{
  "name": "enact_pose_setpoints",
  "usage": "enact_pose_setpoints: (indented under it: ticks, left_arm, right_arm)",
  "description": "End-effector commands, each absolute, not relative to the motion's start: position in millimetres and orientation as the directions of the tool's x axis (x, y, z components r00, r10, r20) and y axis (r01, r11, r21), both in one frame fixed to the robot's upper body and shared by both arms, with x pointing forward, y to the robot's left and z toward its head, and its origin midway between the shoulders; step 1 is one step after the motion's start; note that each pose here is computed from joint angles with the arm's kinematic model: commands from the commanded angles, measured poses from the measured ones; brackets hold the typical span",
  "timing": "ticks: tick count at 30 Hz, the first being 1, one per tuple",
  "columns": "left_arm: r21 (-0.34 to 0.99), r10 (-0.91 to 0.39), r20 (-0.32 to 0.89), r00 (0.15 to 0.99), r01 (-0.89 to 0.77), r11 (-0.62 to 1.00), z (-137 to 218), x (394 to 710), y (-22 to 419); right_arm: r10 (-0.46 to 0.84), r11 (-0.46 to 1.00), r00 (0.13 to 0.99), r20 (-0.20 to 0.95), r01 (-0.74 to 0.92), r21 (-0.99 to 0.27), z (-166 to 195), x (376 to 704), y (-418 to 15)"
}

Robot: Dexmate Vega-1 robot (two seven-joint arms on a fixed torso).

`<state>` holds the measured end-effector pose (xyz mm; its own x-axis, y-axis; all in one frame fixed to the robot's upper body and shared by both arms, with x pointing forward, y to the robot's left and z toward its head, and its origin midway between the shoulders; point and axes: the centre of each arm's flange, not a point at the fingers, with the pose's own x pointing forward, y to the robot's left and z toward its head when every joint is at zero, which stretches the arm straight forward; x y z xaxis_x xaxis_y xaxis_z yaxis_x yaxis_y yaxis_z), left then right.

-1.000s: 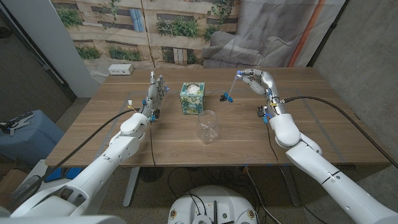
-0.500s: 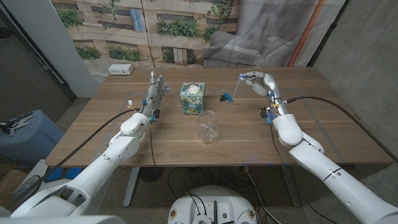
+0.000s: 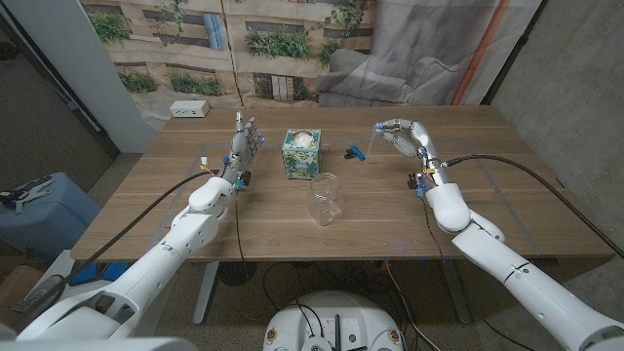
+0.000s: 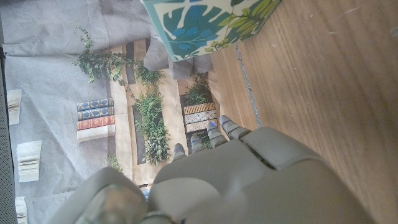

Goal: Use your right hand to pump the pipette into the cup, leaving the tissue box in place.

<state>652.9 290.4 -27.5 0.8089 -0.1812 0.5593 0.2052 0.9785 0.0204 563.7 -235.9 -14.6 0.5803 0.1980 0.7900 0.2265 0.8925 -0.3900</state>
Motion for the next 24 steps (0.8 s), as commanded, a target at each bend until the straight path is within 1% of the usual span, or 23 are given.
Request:
enact_pose_setpoints:
  ticks: [1,24]
  left_arm:
    - [0.02,-0.181,0.559,0.809,0.205,0.979,-27,653,290]
    - [0.02,-0.181,0.559,0.809,0.205,0.979,-27,653,291]
  right_arm:
    - [0.212,0.869,0.586,0.782,0.253,-0.425,-29,574,-235]
    - [0.232,0.849,0.594,0.771,0.263,-0.458,-46,587,-231]
